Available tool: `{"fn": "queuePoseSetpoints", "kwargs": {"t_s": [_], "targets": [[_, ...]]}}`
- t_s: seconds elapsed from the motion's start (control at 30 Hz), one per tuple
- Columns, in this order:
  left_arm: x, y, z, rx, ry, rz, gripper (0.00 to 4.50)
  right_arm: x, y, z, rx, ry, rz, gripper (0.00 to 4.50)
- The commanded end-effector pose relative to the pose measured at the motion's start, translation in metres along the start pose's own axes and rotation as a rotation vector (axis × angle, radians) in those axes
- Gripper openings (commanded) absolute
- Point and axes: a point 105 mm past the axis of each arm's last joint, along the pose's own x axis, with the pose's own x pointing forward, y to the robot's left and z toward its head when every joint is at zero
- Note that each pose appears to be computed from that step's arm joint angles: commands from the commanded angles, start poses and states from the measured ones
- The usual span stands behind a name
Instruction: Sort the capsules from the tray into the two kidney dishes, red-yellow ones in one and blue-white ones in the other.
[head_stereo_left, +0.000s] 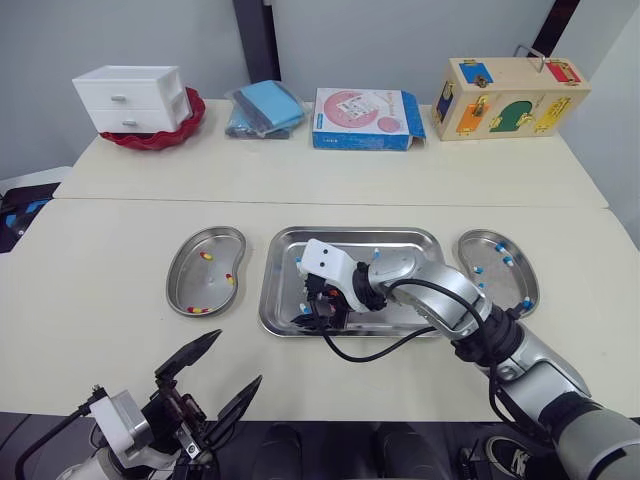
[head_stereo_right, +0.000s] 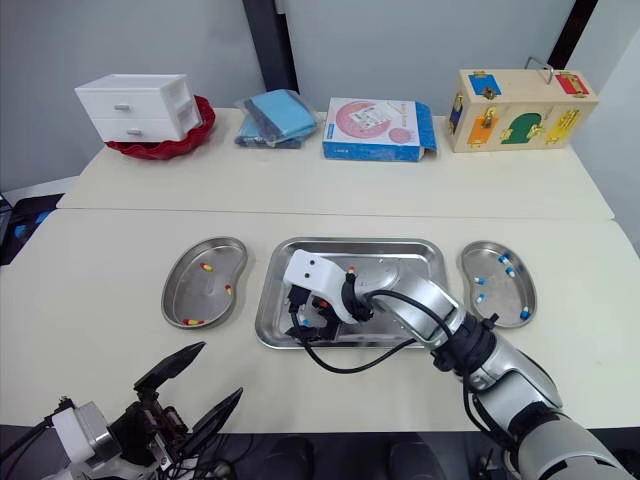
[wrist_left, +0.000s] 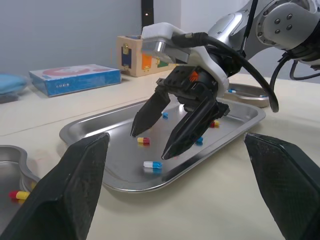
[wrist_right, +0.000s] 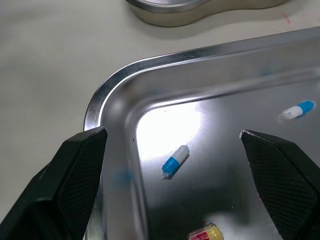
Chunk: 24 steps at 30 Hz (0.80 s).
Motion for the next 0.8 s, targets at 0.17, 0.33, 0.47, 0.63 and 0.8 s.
{"fn": "queuePoseSetpoints", "kwargs": {"t_s": [0.17,0.33,0.47,0.63,0.8], "targets": [[0.010,-0.003,0.014,0.023,-0.052,-0.019,4.46,0.005,-0.004,-0.003,-0.068,0.034,-0.031,4.50],[0.014,-0.003,0.017,0.029,-0.053,-0.015,4.46,0.013,-0.004,-0.011,-0.085,0.068,-0.031,4.50],[0.016,-0.003,0.020,0.035,-0.050,-0.015,4.50,0.017,-0.003,-0.016,-0.089,0.088,-0.025,3.59],[0.015,-0.002,0.020,0.038,-0.037,-0.015,4.50,0.015,-0.003,-0.018,-0.105,0.090,-0.019,1.86],[0.015,-0.001,0.019,0.037,-0.030,-0.012,4.50,0.016,-0.004,-0.018,-0.108,0.085,-0.021,0.68]]}}
